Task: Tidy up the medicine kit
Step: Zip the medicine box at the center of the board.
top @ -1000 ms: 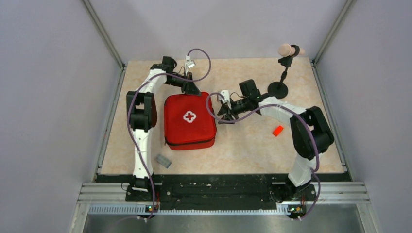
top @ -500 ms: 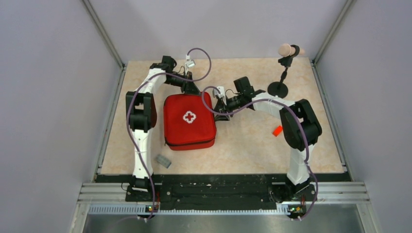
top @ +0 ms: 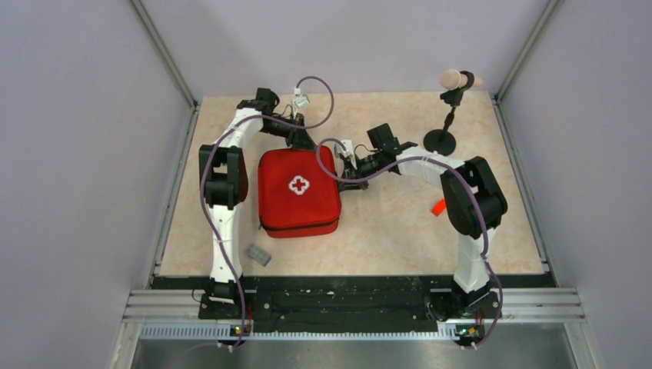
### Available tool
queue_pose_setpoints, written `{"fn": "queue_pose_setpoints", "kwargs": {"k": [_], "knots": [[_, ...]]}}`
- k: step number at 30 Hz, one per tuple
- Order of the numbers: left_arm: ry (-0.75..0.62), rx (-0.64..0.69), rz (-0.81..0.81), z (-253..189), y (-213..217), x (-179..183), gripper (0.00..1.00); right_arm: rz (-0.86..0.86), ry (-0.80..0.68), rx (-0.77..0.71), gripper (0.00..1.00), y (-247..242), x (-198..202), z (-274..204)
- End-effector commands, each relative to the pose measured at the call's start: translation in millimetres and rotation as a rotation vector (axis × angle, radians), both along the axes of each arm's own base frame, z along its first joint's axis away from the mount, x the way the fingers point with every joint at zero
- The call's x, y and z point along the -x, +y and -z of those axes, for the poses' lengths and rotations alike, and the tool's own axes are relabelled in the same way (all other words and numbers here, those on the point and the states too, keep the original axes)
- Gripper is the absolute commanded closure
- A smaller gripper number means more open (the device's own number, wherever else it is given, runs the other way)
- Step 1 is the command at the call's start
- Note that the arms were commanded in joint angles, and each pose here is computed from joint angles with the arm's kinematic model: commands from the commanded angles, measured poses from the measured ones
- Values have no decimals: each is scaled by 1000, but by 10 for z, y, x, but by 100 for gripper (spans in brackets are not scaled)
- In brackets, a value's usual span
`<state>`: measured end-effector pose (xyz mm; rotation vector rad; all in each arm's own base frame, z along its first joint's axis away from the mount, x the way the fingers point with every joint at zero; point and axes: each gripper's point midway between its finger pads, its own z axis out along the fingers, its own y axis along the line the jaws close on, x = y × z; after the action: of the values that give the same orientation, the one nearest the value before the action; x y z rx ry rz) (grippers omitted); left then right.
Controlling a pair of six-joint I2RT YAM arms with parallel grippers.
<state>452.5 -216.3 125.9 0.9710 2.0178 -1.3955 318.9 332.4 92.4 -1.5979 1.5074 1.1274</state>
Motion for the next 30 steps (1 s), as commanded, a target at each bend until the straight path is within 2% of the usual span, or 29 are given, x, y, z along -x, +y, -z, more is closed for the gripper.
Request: {"fn": "queue_pose_setpoints", "kwargs": {"k": [1,6,9,14,18,25,27,30], "knots": [[-102,-16,-70,-339,100,-231,100,-3,-76,46,100,-52,13,-199],[-130,-78,-192,-241,338,-563,100,-35,-160,137,100,-275,130,-260],[-120,-123,-274,-154,491,-731,100,-63,-152,216,100,-409,205,-197],[-42,-169,-531,-95,804,-1055,100,-71,-124,299,100,-525,221,-56],[-24,-236,-647,-35,1009,-1115,100,-47,-88,351,100,-571,186,-7],[-1,-347,-851,103,1827,-1151,100,-25,-125,416,100,-685,93,-64],[23,-345,-898,70,1945,-1113,100,-7,-133,437,100,-702,36,-56],[62,-307,-882,-19,1925,-942,100,28,-159,468,100,-708,-113,-26]]}}
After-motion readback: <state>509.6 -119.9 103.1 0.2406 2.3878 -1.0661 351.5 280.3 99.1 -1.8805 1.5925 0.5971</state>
